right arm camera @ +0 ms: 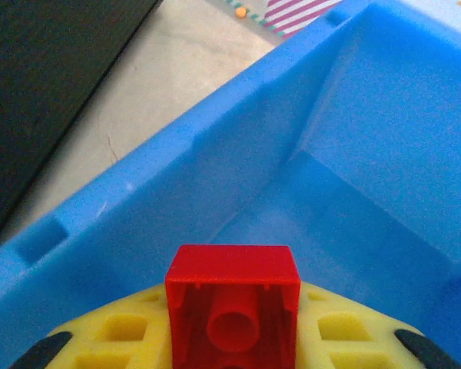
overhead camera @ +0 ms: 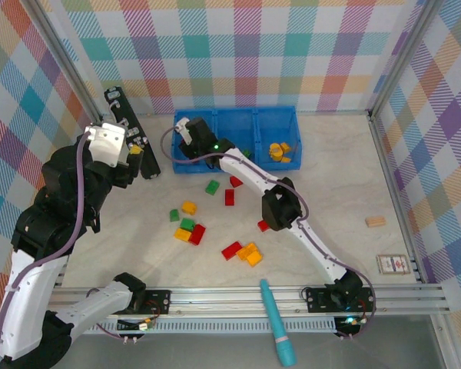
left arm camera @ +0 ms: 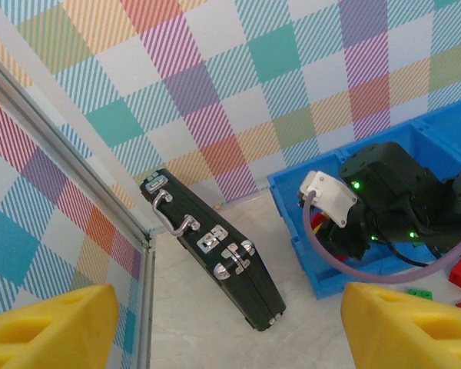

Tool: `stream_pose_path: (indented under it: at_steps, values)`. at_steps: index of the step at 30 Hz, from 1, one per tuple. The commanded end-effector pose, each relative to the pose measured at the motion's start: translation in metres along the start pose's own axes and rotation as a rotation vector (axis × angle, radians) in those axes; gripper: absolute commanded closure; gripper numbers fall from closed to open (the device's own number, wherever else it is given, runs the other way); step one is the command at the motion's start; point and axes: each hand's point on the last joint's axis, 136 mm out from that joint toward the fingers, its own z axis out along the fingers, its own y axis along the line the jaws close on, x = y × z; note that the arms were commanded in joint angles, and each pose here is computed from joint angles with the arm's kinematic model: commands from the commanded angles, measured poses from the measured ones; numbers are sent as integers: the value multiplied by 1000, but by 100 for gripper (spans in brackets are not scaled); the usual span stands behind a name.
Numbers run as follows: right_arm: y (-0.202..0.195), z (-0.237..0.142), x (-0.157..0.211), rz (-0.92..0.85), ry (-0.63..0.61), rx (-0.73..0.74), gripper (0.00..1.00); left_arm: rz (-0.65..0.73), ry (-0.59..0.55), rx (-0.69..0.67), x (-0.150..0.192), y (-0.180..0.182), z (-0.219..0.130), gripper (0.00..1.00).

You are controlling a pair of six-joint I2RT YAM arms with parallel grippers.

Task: Sort the legos into containers by color
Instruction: Place the lego in the container, then pick up the lego from the center of the table.

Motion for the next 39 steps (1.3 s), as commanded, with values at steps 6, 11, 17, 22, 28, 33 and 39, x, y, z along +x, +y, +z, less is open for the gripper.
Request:
stream_pose_path:
  at_steps: [6,11,17,22,28,33,39]
  values:
    - [8,-9,1,-77,35,-10,53,36,1,12,2,0,-10,24]
    - [11,-39,-40,-79,-49,-59,44,36,81,61,19,-9,-10,23]
    - [3,-84,-84,-102,-126,-54,38,33,192,137,47,-25,-12,20]
    - [-13,-134,-111,-134,-147,-13,36,-22,335,260,77,-61,1,25]
    - [-59,-202,-106,-86,-102,92,34,-116,364,480,87,-127,21,28]
    - [-116,-274,-66,45,-44,207,33,-117,354,598,89,-181,40,29]
    - [-151,-376,-17,155,-12,342,29,-31,417,708,108,-266,66,29]
